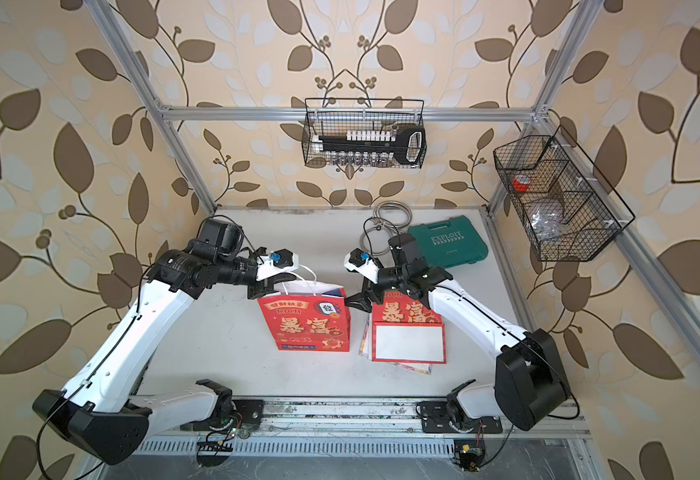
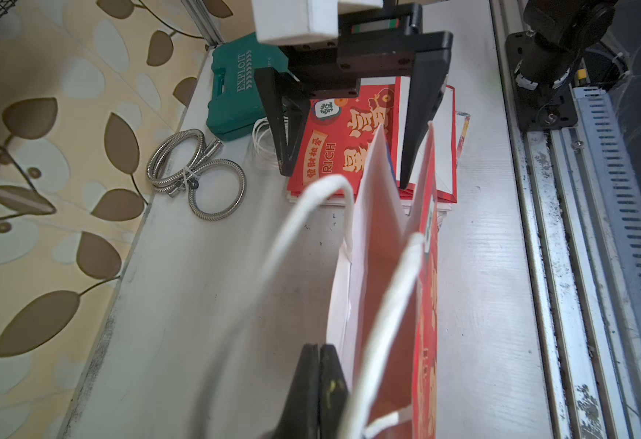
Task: Put away the paper bag
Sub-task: Press the paper bag, then pick up the paper bag from the center of the board.
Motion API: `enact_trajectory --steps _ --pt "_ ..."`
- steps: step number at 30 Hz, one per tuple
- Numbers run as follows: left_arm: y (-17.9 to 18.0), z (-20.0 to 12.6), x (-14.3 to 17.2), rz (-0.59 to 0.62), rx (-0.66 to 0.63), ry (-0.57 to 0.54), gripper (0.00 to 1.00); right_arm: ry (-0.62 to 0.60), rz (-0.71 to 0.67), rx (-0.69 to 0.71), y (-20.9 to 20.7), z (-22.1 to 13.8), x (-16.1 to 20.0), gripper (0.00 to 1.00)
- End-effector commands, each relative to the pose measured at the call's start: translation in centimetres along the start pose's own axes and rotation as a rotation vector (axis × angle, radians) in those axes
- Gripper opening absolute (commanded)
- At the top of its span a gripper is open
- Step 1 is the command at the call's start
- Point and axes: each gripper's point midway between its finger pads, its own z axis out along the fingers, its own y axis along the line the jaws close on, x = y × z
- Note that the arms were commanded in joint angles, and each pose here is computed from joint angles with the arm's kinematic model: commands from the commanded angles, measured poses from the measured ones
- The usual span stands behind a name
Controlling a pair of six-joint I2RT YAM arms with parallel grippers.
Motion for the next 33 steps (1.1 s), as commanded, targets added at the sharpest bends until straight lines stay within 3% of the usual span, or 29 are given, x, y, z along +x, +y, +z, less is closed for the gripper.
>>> enact_trajectory --steps 1,9,16,23,27,30,33 --pt "-0.4 -0.9 -0.8 0.03 -0.041 -0.026 0.0 -0.055 0.045 -0.031 1.8 -1.1 -0.8 0.99" --pt "-0.6 -0.7 -0.8 0.017 -0.046 -0.035 0.0 -0.067 0.059 -0.14 5.2 -1.8 -0.7 0.99" --pt "-0.9 0.0 0.1 -0.004 -0.036 -0.022 0.0 -0.084 0.036 -0.056 4.1 -1.9 -1.2 1.0" --pt "-1.0 0.2 -0.1 -0.012 -0.031 -0.038 0.0 -0.089 0.014 -0.106 4.9 1.4 -1.5 0.95" --pt "-1.1 0.2 0.3 -0.019 -0.038 -0.024 0.0 -0.13 0.041 -0.129 4.9 3.0 -2.0 0.77" --pt "-0.8 0.2 0.5 -0.032 -0.057 -0.015 0.0 -0.158 0.042 -0.122 4.9 3.5 -1.8 0.5" --pt "-0.5 -0.1 0.3 -0.048 -0.084 -0.023 0.0 -0.198 0.036 -0.094 4.6 3.4 -2.3 0.34"
